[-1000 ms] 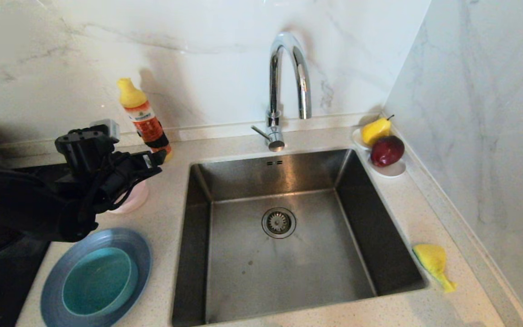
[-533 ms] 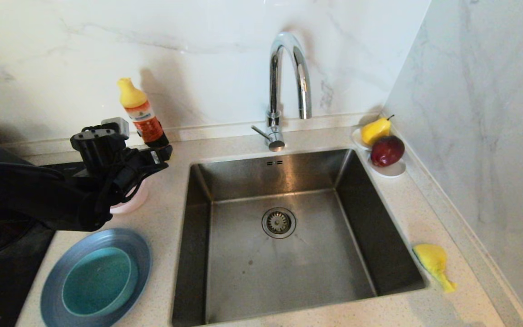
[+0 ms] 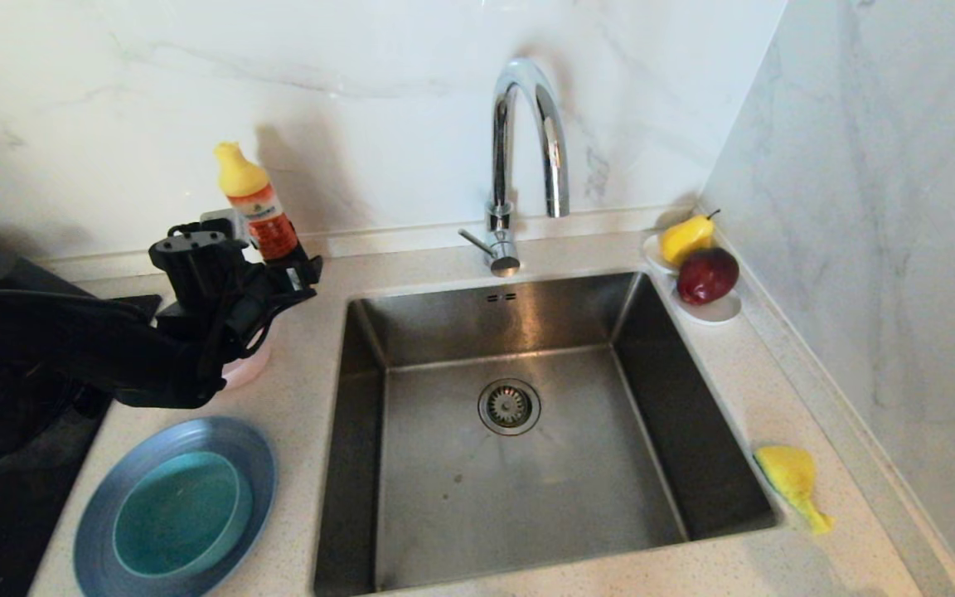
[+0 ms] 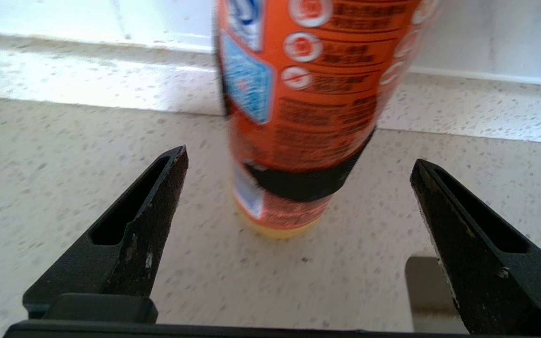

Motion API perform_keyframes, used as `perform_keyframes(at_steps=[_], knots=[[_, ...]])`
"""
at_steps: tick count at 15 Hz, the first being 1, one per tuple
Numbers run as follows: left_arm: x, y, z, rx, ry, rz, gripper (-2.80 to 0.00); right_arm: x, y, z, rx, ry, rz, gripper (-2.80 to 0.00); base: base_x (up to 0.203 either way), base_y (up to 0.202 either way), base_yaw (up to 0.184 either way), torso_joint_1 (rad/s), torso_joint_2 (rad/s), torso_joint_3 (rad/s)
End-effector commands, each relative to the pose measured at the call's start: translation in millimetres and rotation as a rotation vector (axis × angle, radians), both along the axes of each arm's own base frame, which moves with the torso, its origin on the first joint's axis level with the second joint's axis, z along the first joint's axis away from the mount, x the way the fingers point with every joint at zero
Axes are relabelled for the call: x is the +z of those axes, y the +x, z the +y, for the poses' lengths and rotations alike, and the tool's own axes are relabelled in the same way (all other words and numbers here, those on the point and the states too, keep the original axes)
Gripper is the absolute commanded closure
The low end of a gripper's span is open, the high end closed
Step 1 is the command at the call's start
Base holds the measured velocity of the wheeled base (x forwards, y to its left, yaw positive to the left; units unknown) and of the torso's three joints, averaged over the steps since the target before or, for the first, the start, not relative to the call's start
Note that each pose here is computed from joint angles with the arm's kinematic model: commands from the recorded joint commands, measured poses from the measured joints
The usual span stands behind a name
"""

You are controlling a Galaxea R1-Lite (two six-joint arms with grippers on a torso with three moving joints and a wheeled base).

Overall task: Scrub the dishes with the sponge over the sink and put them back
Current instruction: Grab the dish soap

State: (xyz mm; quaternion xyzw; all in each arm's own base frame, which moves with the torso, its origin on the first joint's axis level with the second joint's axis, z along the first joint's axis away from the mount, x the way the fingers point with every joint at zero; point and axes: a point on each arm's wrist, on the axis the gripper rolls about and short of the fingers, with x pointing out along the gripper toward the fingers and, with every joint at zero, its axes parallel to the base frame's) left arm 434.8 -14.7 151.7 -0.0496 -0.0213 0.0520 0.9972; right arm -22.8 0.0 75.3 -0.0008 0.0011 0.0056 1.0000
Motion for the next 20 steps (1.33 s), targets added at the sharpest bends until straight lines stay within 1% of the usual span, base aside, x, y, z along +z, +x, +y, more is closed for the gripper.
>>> perform_keyframes(at_steps=[1, 3, 6, 9, 11, 15, 19, 20], knots=[[-1, 7, -1, 0.000, -0.001, -0.017, -2.80, 0, 0, 0, 0.001, 0.000, -0.002, 0.00, 0.000, 0.000, 0.000, 0.000, 0.00, 0.000], [-1, 8, -2, -0.002, 0.001, -0.019, -2.80, 0, 0, 0, 0.001, 0.000, -0.001, 0.00, 0.000, 0.000, 0.000, 0.000, 0.00, 0.000], [-7, 14, -1, 0.005, 0.000, -0.016, -2.80, 0, 0, 0, 0.001, 0.000, -0.001, 0.00, 0.000, 0.000, 0.000, 0.000, 0.00, 0.000], [-2, 16, -1, 0.005, 0.000, -0.036, -2.80, 0, 0, 0, 0.001, 0.000, -0.001, 0.00, 0.000, 0.000, 0.000, 0.000, 0.00, 0.000], [-5, 22, -2, 0.006, 0.007, -0.037, -2.80, 0, 0, 0, 0.001, 0.000, -0.001, 0.00, 0.000, 0.000, 0.000, 0.000, 0.00, 0.000], [-4, 27, -2, 0.005, 0.010, -0.053, -2.80, 0, 0, 0, 0.001, 0.000, -0.001, 0.00, 0.000, 0.000, 0.000, 0.000, 0.00, 0.000], [2, 35, -3, 0.005, 0.012, -0.080, -2.80, 0, 0, 0, 0.001, 0.000, -0.001, 0.00, 0.000, 0.000, 0.000, 0.000, 0.00, 0.000], [0, 36, -5, 0.001, 0.012, -0.073, 0.00, 0, 0, 0, 0.001, 0.000, -0.001, 0.00, 0.000, 0.000, 0.000, 0.000, 0.00, 0.000]])
